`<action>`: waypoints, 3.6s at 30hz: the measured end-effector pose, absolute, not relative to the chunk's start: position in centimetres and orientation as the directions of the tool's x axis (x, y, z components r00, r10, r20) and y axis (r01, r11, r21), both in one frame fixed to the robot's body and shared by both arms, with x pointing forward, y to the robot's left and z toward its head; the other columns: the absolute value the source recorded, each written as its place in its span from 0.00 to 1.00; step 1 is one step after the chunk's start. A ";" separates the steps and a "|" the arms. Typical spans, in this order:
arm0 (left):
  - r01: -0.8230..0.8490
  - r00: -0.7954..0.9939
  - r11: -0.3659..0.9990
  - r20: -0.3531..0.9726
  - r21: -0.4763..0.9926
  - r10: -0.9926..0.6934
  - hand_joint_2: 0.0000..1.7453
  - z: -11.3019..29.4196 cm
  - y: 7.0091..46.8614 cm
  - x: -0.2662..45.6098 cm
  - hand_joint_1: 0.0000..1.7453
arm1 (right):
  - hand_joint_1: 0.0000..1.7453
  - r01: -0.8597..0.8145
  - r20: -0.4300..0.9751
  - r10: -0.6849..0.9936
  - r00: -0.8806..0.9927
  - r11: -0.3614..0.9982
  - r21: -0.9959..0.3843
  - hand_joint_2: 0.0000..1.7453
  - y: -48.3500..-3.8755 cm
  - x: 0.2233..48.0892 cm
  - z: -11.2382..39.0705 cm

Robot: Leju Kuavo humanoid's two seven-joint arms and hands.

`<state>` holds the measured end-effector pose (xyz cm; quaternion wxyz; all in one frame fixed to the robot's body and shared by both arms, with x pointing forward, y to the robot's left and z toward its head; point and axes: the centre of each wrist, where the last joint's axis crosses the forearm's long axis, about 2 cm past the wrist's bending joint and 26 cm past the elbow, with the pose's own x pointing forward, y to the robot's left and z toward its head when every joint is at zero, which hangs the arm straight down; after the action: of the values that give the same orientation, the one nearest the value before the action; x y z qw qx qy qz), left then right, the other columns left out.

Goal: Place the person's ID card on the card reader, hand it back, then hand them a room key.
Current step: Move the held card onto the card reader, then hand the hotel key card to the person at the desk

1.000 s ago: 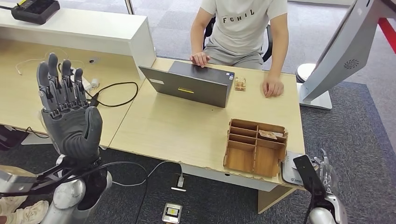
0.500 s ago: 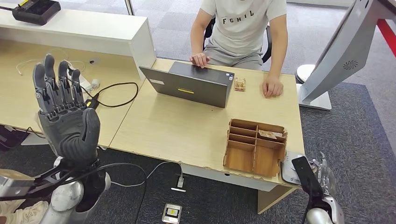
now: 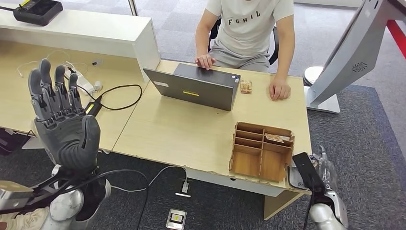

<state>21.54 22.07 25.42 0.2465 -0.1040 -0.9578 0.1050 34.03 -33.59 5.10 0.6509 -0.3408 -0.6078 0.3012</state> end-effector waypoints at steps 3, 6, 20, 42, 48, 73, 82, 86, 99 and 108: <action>0.145 -0.859 0.957 0.447 -0.252 0.248 1.00 25.5 22.1 21.5 0.00 | 1.00 0.056 0.586 0.809 0.055 0.583 -0.810 1.00 -33.4 35.1 6.2; 0.144 -0.862 0.957 0.443 -0.251 0.246 1.00 25.5 22.1 21.5 0.00 | 1.00 0.100 0.579 0.815 0.029 0.574 -0.813 1.00 -33.5 36.4 7.7; 0.183 -0.860 0.951 0.428 -0.251 0.278 1.00 25.6 22.1 21.6 0.00 | 1.00 0.261 0.494 0.869 0.017 0.473 -0.842 1.00 -36.2 40.4 14.0; 0.278 -0.849 0.926 0.386 -0.256 0.361 1.00 26.7 21.0 23.5 0.00 | 1.00 0.296 0.351 0.929 -0.116 0.369 -0.881 1.00 -34.0 44.6 22.5; 0.250 -0.859 0.929 0.381 -0.274 0.343 1.00 26.7 21.0 23.6 0.00 | 1.00 0.294 0.309 0.929 -0.205 0.359 -0.886 1.00 -30.6 46.4 25.5; 0.236 -0.848 0.920 0.396 -0.314 0.353 1.00 26.6 20.6 23.6 0.00 | 1.00 0.256 0.286 0.942 -0.177 0.324 -0.911 1.00 -29.4 47.2 26.0; 0.229 -0.846 0.920 0.402 -0.317 0.349 1.00 26.6 20.5 23.5 0.00 | 1.00 0.248 0.276 0.945 -0.176 0.314 -0.916 1.00 -29.4 47.2 26.0; 0.232 -0.844 0.920 0.404 -0.314 0.351 1.00 26.5 20.4 23.4 0.00 | 1.00 0.249 0.274 0.946 -0.174 0.312 -0.917 1.00 -29.4 47.2 25.9; 0.248 -0.834 0.918 0.414 -0.311 0.365 1.00 26.5 20.1 23.7 0.00 | 0.00 0.212 0.256 0.956 -0.146 0.283 -0.935 1.00 -30.4 46.9 25.2; 0.251 -0.826 0.917 0.426 -0.310 0.370 1.00 26.3 20.0 23.5 0.00 | 0.00 0.251 0.262 0.947 -0.185 0.303 -0.919 1.00 -31.3 45.0 24.5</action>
<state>23.49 20.03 26.25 0.2456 -0.1638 -0.9477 0.1212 45.02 -31.27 24.50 0.4538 -0.4487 -0.6676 0.3835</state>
